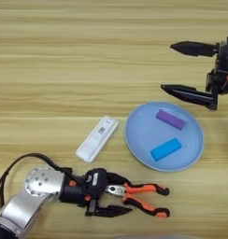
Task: Move the objects on the table
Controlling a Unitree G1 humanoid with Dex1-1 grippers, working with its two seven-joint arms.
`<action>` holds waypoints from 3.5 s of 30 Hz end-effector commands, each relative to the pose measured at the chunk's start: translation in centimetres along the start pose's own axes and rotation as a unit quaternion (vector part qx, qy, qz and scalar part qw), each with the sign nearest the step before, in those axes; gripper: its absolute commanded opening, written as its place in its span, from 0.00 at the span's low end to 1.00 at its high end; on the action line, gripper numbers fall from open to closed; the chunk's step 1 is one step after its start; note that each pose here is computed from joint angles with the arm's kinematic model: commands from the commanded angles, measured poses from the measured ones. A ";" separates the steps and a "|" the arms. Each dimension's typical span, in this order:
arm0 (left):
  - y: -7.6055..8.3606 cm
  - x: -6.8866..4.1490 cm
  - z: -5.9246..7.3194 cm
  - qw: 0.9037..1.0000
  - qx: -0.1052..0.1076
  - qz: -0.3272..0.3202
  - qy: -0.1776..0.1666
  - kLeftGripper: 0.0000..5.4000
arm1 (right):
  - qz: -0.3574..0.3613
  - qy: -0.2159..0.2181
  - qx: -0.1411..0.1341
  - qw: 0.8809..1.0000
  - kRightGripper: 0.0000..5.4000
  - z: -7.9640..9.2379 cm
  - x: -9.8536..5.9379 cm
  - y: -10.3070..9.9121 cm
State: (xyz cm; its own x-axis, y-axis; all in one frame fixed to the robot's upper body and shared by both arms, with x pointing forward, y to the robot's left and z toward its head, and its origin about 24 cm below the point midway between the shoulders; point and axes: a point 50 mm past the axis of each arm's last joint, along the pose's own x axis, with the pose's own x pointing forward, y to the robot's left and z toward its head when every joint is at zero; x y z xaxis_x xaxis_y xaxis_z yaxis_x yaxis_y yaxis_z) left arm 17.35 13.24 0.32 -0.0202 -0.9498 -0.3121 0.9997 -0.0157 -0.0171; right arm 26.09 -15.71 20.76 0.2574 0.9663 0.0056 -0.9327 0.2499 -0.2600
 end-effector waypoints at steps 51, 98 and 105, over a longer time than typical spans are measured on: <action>8.6 -4.3 14.0 0.862 0.159 0.419 -0.239 0.99 | -0.023 0.058 0.017 0.998 1.00 -3.9 -0.9 1.9; 13.2 -7.4 12.1 0.676 0.083 0.696 -0.229 1.00 | 0.166 0.303 0.056 0.937 0.93 -12.3 -0.7 1.4; 13.3 -7.6 12.0 0.676 0.080 0.696 -0.228 1.00 | 0.183 0.316 0.038 0.930 0.73 -13.7 -0.1 1.8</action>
State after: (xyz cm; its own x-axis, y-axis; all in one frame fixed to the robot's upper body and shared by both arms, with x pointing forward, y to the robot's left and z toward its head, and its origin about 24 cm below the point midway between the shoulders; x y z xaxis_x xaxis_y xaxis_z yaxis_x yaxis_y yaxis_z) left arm 30.93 16.27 13.86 0.9089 -0.0828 0.4087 0.0399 0.9928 0.1125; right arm 27.42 -16.73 7.32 -0.0243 0.7810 -0.6241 -0.9991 -0.0399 -0.0110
